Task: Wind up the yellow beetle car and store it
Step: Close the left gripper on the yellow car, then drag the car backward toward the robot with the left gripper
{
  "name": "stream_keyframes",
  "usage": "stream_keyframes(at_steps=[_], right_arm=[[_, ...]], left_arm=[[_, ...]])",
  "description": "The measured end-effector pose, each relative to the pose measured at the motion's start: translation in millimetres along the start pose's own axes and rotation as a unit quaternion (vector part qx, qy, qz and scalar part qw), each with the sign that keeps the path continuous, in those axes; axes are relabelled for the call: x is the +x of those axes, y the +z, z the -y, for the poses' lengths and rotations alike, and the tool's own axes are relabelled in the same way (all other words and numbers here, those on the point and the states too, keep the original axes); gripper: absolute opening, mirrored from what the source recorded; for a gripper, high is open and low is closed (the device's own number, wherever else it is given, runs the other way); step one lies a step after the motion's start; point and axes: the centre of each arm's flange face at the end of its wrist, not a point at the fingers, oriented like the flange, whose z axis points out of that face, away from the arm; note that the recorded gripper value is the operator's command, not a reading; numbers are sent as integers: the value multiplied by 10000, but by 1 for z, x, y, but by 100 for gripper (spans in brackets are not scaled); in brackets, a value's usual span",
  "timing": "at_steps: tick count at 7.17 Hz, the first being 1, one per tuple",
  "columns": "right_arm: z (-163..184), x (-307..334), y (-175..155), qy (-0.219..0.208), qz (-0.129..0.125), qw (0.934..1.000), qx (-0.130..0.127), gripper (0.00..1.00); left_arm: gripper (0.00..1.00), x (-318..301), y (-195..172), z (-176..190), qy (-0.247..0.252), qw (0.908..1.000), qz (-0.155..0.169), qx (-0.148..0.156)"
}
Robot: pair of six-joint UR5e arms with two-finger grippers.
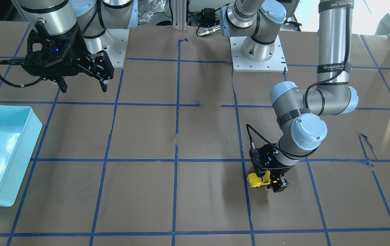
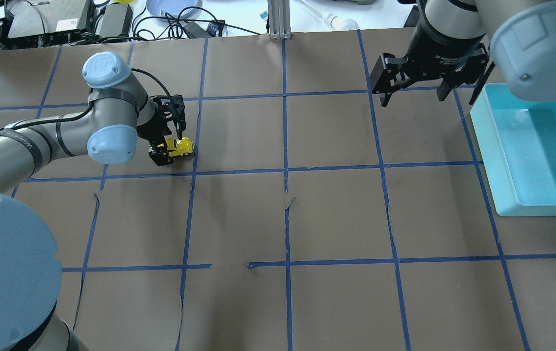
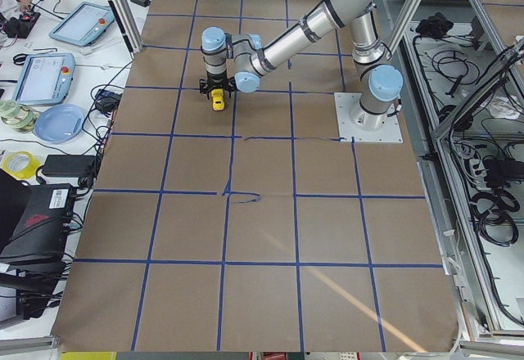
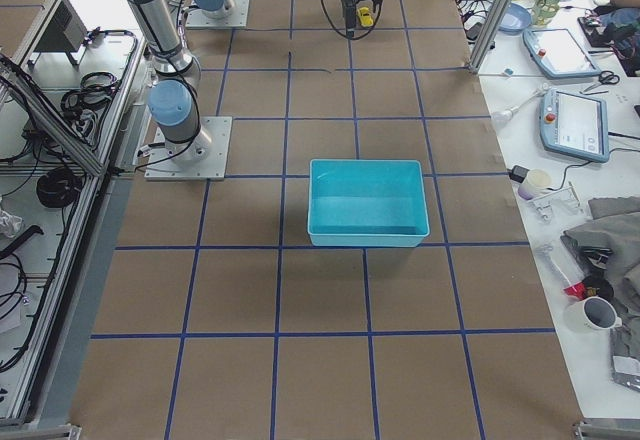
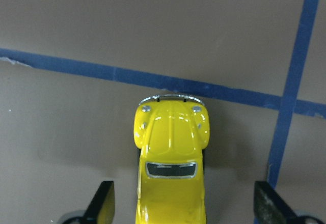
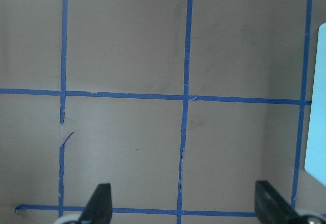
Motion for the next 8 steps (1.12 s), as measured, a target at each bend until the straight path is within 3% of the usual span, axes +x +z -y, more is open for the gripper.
stream_keyframes(at_steps=[1,4,8], right_arm=[[0,0,0,4,0,10000,-1,100],[0,0,0,1,2,10000,-4,100],[0,0,0,3,3,10000,-3,100]], left_arm=[[37,-1,-1,0,10,10000,26,13],[22,-3,-3,1,51,10000,85,13],[20,-5,-5,-2,295,9995,138,-21]])
